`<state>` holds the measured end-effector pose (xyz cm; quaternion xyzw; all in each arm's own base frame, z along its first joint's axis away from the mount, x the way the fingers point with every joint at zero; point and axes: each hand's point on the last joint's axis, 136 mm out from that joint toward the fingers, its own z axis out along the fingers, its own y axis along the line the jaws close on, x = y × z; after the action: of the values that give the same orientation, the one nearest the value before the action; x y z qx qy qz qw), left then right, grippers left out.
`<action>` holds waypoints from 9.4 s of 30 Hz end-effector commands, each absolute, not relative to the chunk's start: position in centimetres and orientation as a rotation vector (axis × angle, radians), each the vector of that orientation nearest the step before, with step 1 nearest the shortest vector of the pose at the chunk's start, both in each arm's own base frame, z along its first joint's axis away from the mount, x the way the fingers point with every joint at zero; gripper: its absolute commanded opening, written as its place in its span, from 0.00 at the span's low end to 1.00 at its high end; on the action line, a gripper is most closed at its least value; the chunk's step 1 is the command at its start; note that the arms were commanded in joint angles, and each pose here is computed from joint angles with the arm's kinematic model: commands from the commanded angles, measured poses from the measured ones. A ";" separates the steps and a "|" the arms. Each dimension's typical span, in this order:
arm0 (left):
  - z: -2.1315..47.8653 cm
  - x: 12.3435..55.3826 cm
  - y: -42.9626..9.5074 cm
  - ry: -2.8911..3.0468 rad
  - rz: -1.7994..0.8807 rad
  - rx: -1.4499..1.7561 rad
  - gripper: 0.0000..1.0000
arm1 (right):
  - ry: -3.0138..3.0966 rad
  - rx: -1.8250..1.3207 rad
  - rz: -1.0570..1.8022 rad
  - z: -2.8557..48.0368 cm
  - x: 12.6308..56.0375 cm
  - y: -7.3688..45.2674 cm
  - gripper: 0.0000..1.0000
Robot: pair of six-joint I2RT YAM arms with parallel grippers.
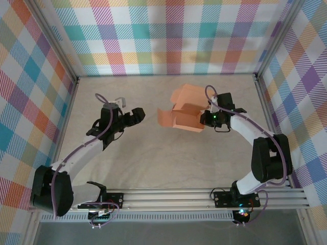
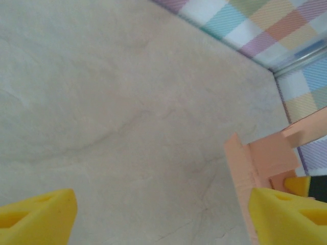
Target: Fold the paper box
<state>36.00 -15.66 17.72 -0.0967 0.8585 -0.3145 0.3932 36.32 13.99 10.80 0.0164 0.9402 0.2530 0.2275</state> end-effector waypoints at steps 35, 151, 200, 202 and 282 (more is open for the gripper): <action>18.0 37.6 -31.5 2.163 -1.532 -0.022 0.32 | 2.524 0.012 0.643 11.1 37.6 14.0 0.00; 6.8 34.4 -32.9 2.633 -1.023 0.053 0.22 | 2.641 -0.031 0.423 8.4 36.7 15.2 0.00; 6.2 33.8 -31.9 2.736 -0.383 0.093 0.19 | 2.609 0.134 0.491 7.7 35.7 18.7 0.00; 5.8 33.9 -31.8 2.746 -0.363 0.089 0.20 | 2.609 0.131 0.494 7.7 35.7 18.9 0.00; 15.1 34.9 -24.2 2.362 -0.220 -0.115 0.80 | 2.691 -0.021 -0.060 4.5 35.5 16.0 0.00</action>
<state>34.07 -25.72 13.93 -0.0174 0.9369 -0.0844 0.3387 35.70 17.19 5.16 0.0082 0.9719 0.0371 0.2324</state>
